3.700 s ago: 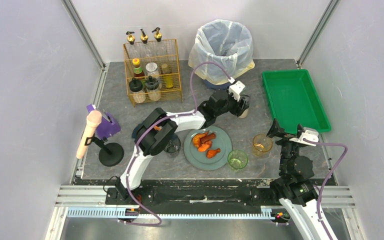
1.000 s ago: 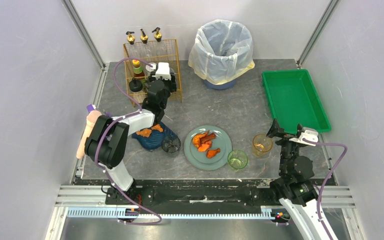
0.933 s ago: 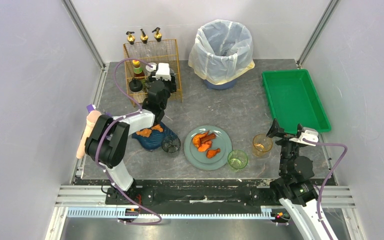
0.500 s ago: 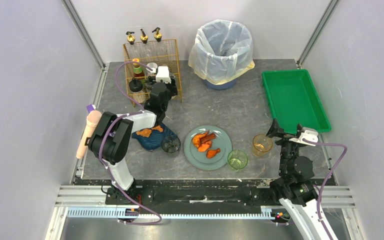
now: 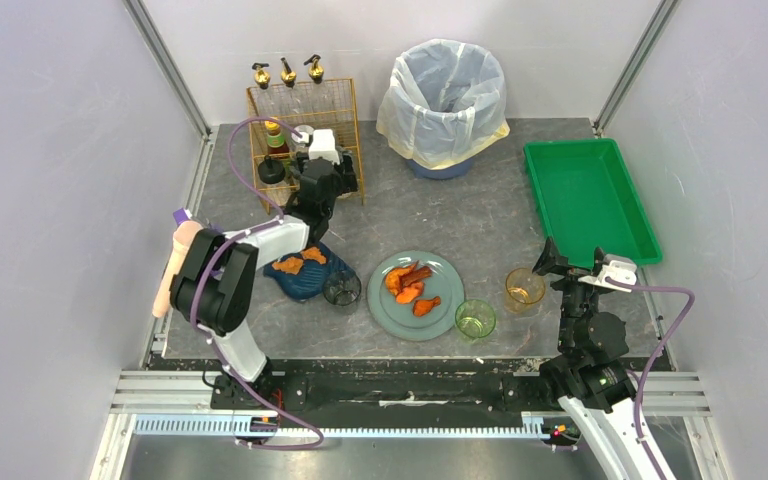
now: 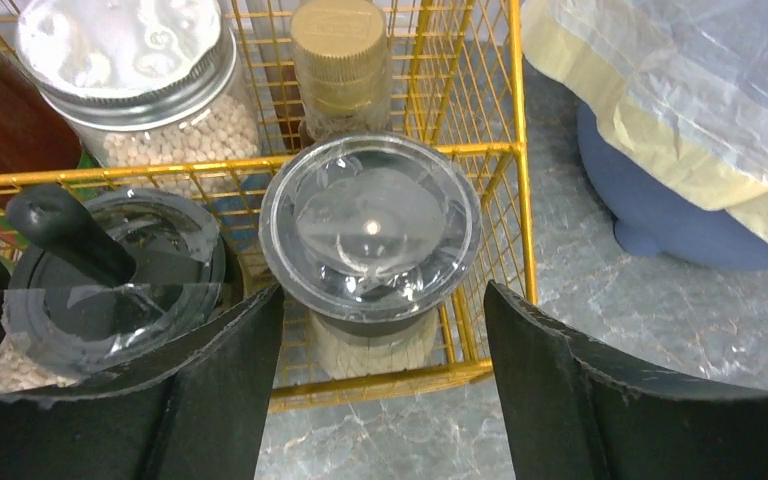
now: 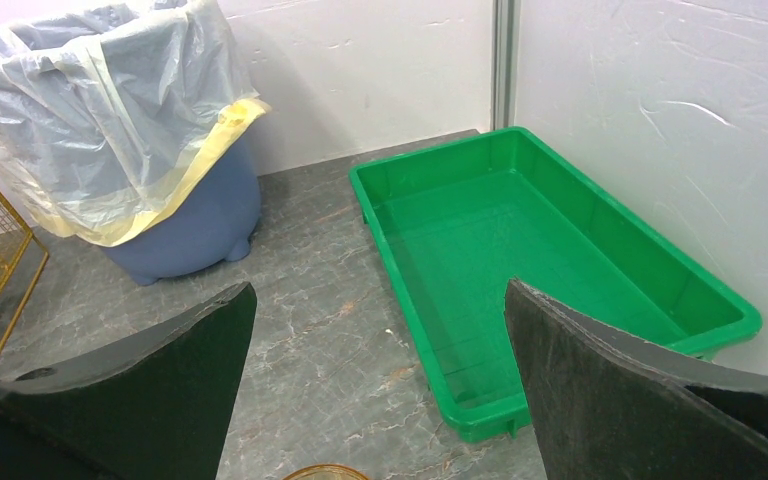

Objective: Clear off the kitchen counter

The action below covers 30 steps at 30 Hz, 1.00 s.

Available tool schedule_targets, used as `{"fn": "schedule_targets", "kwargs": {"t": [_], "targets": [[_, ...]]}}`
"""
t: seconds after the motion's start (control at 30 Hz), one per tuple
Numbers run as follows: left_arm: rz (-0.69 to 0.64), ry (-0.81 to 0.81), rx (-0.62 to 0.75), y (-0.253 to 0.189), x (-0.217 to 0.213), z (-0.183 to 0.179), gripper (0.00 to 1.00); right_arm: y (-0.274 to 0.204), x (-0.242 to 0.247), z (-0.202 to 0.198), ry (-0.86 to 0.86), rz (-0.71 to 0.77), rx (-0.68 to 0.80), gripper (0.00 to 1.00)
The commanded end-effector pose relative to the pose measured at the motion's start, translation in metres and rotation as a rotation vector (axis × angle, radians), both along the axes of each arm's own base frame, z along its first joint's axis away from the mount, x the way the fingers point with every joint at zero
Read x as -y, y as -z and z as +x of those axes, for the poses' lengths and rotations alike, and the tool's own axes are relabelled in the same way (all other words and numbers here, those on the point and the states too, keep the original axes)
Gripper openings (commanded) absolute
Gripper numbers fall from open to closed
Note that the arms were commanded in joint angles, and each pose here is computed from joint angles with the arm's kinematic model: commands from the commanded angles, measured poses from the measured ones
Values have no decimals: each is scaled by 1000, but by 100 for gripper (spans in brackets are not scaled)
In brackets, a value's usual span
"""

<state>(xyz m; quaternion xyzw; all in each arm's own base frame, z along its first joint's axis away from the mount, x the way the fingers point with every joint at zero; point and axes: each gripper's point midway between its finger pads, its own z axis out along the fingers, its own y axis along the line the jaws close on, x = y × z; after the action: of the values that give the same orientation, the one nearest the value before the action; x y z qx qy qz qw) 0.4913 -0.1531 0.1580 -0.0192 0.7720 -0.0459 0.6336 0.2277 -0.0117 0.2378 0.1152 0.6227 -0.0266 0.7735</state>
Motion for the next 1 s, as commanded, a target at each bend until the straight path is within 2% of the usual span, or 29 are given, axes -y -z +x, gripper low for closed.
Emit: {"fn": "schedule_targets", "kwargs": {"t": [0.0, 0.23, 0.4, 0.57, 0.7, 0.8, 0.97], "targets": [[-79, 20, -12, -38, 7, -9, 81, -41, 9, -26, -10, 78, 191, 98], [-206, 98, -9, -79, 23, -34, 85, -43, 7, -26, -25, 79, 193, 98], [-290, 144, -46, -104, 32, -68, 86, -44, 3, -26, -43, 79, 193, 98], [-345, 157, -148, -105, 27, -109, 86, -46, -1, -26, -67, 81, 201, 98], [-373, 142, -235, -89, 15, -144, 86, -48, -6, -23, -94, 96, 185, 98], [-398, 175, -298, -72, 13, -174, 86, -48, -17, -16, -137, 107, 131, 98], [-394, 187, -369, -55, -1, -218, 86, -24, -60, 10, -303, 42, -165, 98]]}}
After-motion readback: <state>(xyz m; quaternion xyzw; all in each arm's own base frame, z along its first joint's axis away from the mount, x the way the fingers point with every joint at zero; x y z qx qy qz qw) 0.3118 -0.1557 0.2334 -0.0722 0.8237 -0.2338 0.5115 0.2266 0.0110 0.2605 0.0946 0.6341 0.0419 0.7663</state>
